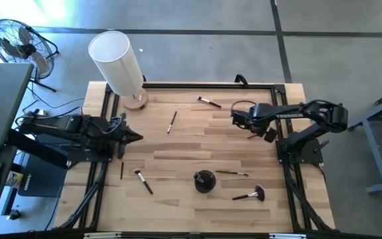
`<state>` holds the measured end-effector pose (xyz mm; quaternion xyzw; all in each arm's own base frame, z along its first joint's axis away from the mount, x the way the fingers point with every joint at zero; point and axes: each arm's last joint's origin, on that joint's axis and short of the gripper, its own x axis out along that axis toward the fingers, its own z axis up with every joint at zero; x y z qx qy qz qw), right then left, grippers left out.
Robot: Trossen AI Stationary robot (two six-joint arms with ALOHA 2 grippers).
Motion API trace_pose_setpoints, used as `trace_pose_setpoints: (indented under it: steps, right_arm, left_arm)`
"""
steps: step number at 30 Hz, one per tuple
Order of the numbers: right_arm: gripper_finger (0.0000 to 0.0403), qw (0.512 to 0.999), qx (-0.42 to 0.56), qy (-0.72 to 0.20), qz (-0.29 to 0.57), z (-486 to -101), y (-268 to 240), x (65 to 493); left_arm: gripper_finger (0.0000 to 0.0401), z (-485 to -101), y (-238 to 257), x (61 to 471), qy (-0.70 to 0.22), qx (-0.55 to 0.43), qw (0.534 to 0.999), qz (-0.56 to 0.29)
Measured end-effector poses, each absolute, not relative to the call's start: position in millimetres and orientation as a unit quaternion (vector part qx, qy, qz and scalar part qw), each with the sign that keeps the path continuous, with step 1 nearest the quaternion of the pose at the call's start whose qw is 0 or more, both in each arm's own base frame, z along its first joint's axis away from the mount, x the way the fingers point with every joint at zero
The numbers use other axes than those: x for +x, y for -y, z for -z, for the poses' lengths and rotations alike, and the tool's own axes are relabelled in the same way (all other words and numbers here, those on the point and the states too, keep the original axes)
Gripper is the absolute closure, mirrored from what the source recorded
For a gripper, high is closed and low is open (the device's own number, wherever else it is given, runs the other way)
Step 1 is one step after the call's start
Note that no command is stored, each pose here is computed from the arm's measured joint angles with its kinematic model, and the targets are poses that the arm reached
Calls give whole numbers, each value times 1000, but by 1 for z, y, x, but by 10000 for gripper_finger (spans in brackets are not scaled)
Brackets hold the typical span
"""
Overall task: Pick & Place Makeup Supplies
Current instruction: Put the makeup brush into the black makeup holder
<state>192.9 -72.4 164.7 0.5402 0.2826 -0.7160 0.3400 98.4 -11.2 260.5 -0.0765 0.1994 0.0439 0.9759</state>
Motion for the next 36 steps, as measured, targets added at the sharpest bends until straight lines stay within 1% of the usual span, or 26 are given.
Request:
trace_pose_setpoints:
  steps: [3, 5, 8, 13, 15, 19, 23, 26, 30, 31, 36]
  right_arm:
    - [259, 288, 560, -284, 723, -152, 71, 182]
    - [249, 270, 568, -282, 725, -144, 70, 177]
    - [241, 267, 579, -271, 722, -135, 73, 173]
    - [243, 266, 602, -256, 708, -126, 77, 169]
    - [246, 277, 599, -265, 703, -125, 77, 168]
    - [254, 326, 576, -311, 682, -126, 78, 170]
    - [282, 389, 543, -384, 637, -126, 79, 172]
    - [319, 432, 523, -428, 597, -126, 79, 174]
    - [384, 487, 496, -477, 538, -126, 80, 177]
    - [390, 506, 481, -497, 515, -125, 79, 178]
    - [383, 615, 356, -606, 358, -125, 70, 184]
  left_arm:
    - [401, -260, 10, 93, -200, -76, 976, -45]
    - [401, -260, 10, 90, -200, -76, 976, -46]
    - [401, -258, 9, 86, -205, -73, 975, -52]
    - [401, -258, 8, 85, -205, -71, 974, -62]
    - [401, -258, 8, 85, -205, -71, 974, -62]
    - [401, -258, 7, 85, -203, -73, 974, -76]
    - [401, -259, 7, 85, -199, -72, 974, -85]
    - [401, -259, 7, 86, -195, -80, 974, -86]
    - [401, -259, 7, 86, -193, -96, 972, -90]
    - [401, -259, 7, 86, -193, -101, 972, -91]
    - [401, -259, 7, 86, -190, -128, 969, -97]
